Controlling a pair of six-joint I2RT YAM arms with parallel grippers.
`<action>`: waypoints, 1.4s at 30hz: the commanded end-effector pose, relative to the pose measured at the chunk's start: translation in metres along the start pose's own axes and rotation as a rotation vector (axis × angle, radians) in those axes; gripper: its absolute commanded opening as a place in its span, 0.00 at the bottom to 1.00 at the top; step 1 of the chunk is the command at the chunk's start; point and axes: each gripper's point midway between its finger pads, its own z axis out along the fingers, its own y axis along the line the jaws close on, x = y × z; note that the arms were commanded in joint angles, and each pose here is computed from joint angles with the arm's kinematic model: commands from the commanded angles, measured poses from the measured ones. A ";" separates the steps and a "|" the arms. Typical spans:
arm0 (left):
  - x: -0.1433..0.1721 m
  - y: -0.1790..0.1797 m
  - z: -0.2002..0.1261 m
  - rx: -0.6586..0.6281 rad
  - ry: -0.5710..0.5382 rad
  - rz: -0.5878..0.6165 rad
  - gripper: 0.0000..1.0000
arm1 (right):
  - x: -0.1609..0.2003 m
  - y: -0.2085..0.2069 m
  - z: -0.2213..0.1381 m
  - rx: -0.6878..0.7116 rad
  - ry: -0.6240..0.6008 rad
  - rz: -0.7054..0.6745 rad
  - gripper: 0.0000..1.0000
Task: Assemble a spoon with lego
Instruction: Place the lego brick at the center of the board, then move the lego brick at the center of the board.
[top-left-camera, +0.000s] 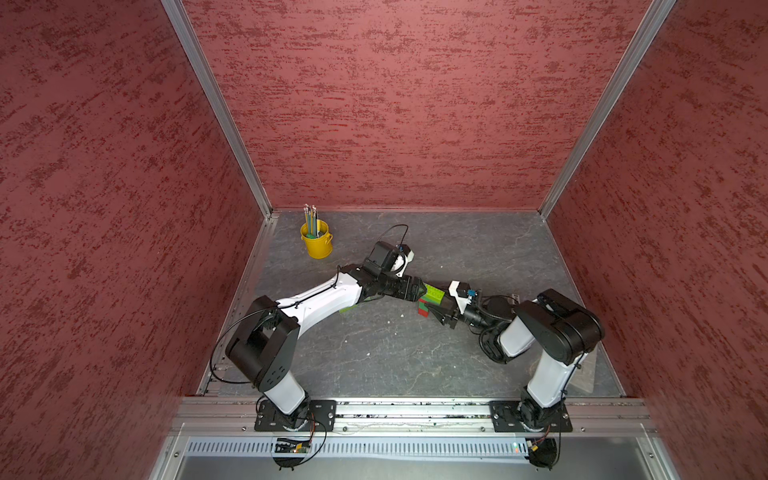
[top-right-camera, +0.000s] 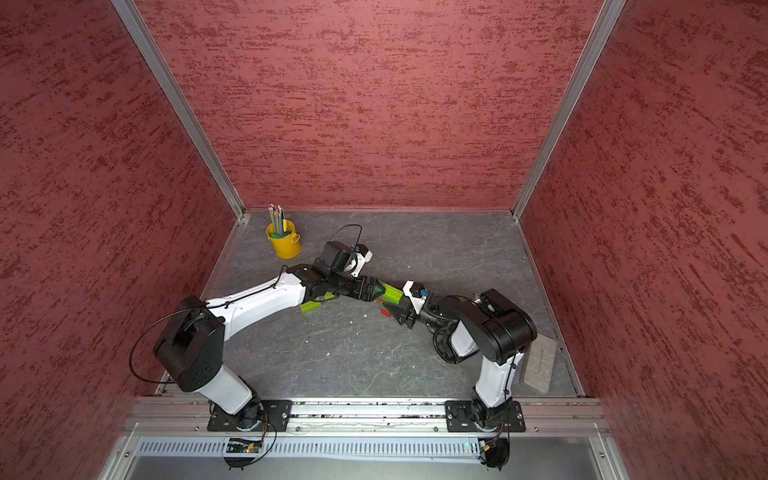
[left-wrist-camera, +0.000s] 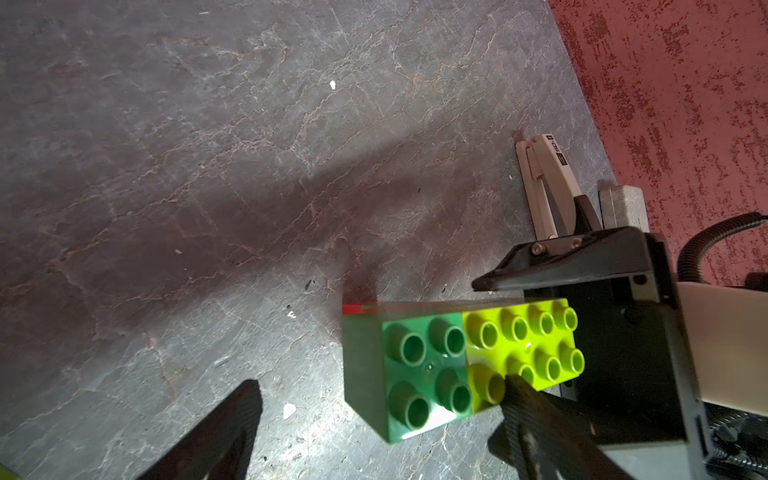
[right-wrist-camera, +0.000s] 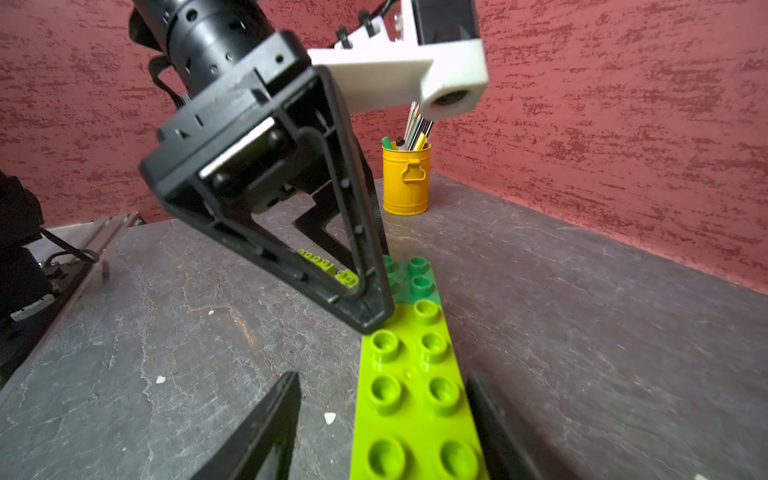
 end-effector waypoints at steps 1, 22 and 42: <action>0.013 0.018 0.009 -0.074 0.051 -0.015 0.91 | -0.024 0.000 0.000 0.014 -0.077 -0.058 0.77; -0.018 -0.006 -0.012 0.044 -0.060 0.015 0.98 | -0.042 -0.005 -0.001 0.057 0.007 -0.106 0.93; -0.028 -0.015 -0.017 0.067 -0.091 0.016 0.99 | -0.057 -0.009 0.005 0.056 0.033 -0.121 0.93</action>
